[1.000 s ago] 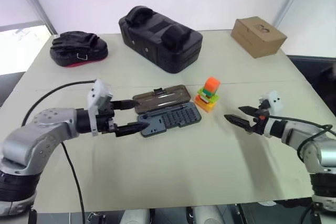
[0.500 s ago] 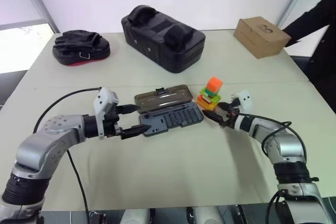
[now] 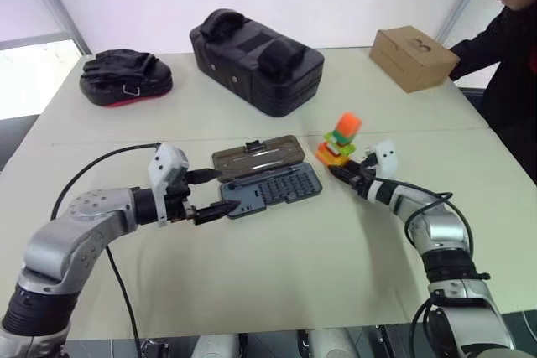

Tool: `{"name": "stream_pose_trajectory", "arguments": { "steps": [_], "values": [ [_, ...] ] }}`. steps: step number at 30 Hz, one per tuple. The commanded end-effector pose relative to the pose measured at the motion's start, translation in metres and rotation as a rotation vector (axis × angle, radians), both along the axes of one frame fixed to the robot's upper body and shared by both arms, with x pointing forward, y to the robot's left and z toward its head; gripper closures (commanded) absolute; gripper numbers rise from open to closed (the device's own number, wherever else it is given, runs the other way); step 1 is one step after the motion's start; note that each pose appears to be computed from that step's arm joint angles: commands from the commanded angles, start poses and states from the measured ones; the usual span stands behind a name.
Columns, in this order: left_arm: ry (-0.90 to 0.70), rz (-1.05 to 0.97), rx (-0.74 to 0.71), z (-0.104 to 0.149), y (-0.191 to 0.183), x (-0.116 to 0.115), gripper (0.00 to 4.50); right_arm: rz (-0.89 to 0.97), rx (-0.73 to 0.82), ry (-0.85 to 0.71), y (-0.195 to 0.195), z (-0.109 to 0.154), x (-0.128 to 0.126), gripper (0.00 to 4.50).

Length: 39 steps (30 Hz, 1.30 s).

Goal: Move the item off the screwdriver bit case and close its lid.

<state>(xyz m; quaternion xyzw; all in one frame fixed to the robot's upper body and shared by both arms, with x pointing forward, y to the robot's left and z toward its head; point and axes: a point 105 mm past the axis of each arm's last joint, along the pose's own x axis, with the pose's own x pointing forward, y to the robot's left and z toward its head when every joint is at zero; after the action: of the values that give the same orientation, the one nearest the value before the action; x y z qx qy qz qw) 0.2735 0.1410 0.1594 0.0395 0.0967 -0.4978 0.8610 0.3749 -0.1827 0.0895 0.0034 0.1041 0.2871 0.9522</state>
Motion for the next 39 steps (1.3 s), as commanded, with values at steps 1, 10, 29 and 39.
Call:
{"name": "stream_pose_trajectory", "arguments": {
  "steps": [1, 10, 29, 39],
  "values": [
    [-0.055, 0.0, 0.001, 0.009, 0.0, -0.001, 0.0, 0.021, -0.005, -0.007, 0.007, 0.0, 0.0, 3.24],
    [-0.08, -0.001, -0.002, 0.01, -0.003, 0.001, 0.0, -0.184, -0.101, -0.174, -0.038, 0.04, 0.017, 3.24],
    [-0.151, -0.098, -0.108, 0.016, -0.051, 0.009, 0.0, -0.753, -0.45, -0.184, -0.206, 0.048, -0.002, 3.24],
    [-0.143, -0.068, -0.102, 0.013, -0.047, 0.011, 0.0, -0.842, -0.377, -0.141, -0.213, 0.036, 0.003, 1.28]
  ]
}}
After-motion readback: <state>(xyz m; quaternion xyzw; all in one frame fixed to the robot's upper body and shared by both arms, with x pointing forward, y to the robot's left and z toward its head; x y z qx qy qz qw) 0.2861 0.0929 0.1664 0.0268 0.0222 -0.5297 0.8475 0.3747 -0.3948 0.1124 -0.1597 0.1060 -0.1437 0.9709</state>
